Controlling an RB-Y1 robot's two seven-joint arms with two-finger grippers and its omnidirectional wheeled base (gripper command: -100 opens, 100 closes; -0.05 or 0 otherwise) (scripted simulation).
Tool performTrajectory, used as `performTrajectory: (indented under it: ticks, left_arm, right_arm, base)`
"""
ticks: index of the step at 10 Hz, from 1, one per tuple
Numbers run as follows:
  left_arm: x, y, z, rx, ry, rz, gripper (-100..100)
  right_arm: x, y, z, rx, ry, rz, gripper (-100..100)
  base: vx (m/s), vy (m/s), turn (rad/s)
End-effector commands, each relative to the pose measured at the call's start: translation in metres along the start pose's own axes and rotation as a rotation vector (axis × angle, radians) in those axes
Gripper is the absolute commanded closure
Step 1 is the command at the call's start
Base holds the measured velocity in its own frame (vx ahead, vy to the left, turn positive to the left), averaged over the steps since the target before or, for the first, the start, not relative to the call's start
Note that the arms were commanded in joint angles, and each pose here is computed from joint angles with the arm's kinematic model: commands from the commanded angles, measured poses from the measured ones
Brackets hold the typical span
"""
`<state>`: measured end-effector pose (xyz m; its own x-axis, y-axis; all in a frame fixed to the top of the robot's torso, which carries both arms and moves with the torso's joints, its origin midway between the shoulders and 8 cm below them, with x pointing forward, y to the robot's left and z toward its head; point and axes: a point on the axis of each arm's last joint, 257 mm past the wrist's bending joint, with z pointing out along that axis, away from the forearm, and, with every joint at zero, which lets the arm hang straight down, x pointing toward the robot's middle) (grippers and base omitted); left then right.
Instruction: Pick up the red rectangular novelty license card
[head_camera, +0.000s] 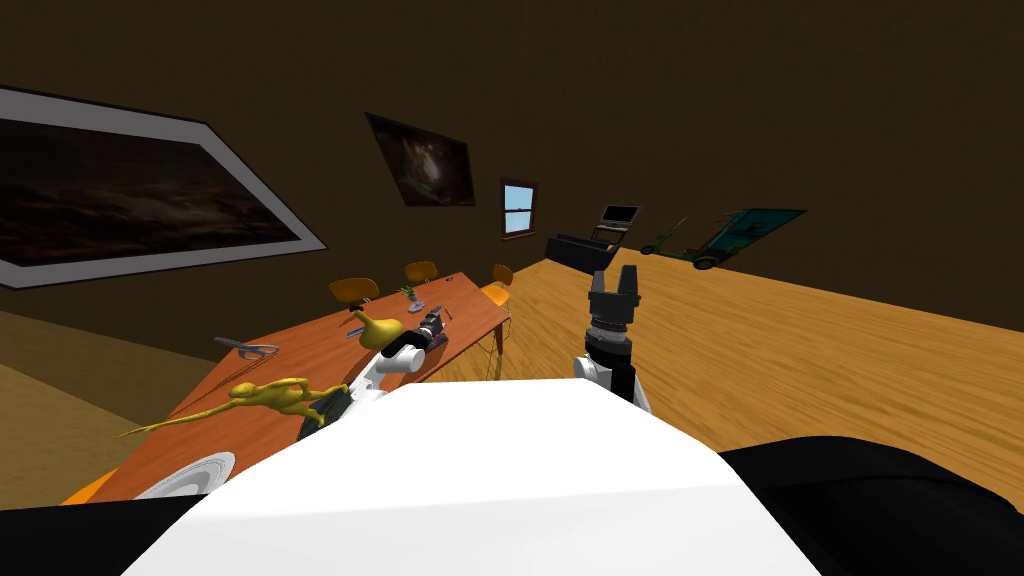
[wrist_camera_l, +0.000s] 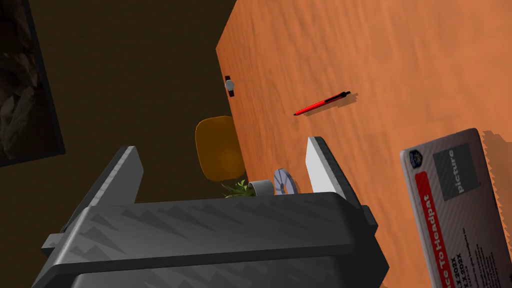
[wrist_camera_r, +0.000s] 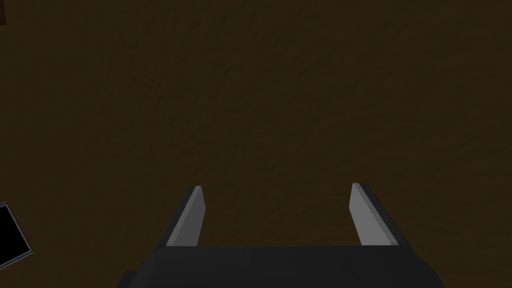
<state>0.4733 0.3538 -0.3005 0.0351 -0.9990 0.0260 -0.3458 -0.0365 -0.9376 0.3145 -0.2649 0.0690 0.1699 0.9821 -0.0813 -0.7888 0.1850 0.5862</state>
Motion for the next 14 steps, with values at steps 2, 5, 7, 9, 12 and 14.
performTrajectory:
  ticks: [2,5,7,9,12,14]
  left_arm:
    - [-0.008,0.017,-0.001,-0.067,-0.009,-0.012,-100]
    - [-0.032,0.050,0.004,-0.195,-0.038,-0.058,-100]
    - [-0.033,0.058,0.002,-0.227,-0.040,-0.058,-100]
    - [-0.046,0.078,0.001,-0.306,-0.059,-0.083,-100]
    - [-0.059,0.096,-0.002,-0.383,-0.080,-0.110,-100]
    - [-0.072,0.114,-0.007,-0.460,-0.103,-0.138,-100]
  right_arm:
    - [0.000,0.000,0.000,0.000,0.000,0.000,0]
    - [0.000,0.000,0.000,0.000,0.000,0.000,0]
    - [0.000,0.000,0.000,0.000,0.000,0.000,0]
    - [0.000,0.000,0.000,0.000,0.000,0.000,0]
    - [0.000,0.000,0.000,0.000,0.000,0.000,0]
    - [0.000,0.000,0.000,0.000,0.000,0.000,0]
  base:
    - [0.036,-0.021,0.002]
    - [0.045,-0.031,0.010]
    - [0.037,-0.021,0.005]
    - [0.043,-0.016,0.008]
    - [0.042,-0.028,0.007]
    - [0.039,-0.019,0.010]
